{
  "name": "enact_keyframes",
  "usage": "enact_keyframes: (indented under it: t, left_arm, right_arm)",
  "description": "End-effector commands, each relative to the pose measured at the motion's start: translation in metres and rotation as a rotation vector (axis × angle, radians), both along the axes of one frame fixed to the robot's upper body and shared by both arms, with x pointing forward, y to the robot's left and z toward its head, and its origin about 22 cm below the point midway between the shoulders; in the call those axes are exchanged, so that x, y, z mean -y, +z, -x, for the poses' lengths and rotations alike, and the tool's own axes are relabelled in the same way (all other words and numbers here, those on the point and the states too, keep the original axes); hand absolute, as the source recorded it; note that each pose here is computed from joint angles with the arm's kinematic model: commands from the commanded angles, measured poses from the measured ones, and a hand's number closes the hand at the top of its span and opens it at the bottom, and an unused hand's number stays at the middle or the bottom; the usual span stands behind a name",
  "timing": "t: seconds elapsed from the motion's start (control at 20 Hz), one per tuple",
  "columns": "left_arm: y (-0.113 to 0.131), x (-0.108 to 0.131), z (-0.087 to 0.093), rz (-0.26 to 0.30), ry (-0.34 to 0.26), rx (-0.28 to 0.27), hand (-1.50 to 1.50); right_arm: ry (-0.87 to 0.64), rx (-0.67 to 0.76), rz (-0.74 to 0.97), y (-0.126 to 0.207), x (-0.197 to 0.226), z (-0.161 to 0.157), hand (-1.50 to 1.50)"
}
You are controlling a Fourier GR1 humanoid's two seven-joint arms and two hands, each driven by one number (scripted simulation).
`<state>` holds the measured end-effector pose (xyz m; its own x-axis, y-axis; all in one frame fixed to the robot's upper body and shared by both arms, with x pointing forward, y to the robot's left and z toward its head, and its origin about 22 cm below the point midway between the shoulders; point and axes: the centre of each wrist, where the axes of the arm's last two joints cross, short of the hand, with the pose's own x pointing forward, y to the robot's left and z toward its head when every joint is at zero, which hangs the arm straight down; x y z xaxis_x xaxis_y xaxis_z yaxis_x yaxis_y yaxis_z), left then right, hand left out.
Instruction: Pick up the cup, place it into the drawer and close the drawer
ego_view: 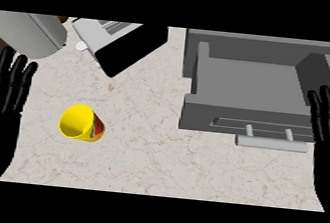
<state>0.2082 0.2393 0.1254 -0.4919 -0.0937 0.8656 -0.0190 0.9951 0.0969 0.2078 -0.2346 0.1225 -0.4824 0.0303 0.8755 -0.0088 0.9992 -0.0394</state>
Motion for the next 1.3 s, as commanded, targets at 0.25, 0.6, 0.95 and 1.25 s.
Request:
enact_keyframes:
  t: [0.25,0.6,0.95,1.25]
  left_arm:
    - [0.005,-0.034,-0.007,-0.028,-0.548,0.015,-1.50]
    - [-0.037,-0.087,-0.032,0.207,-0.559,-0.268,-1.50]
    - [-0.074,-0.097,-0.059,0.140,-0.489,-0.366,-1.50]
    - [-0.109,-0.129,-0.077,0.109,-0.435,-0.386,-1.50]
  right_arm:
    - [0.033,0.071,0.059,0.003,0.002,0.004,-1.50]
    - [0.153,-0.095,0.116,-0.006,0.003,-0.025,-1.50]
    - [0.162,-0.114,0.112,0.000,-0.004,-0.041,-1.50]
    - [0.153,-0.074,0.106,-0.013,0.016,-0.048,-1.50]
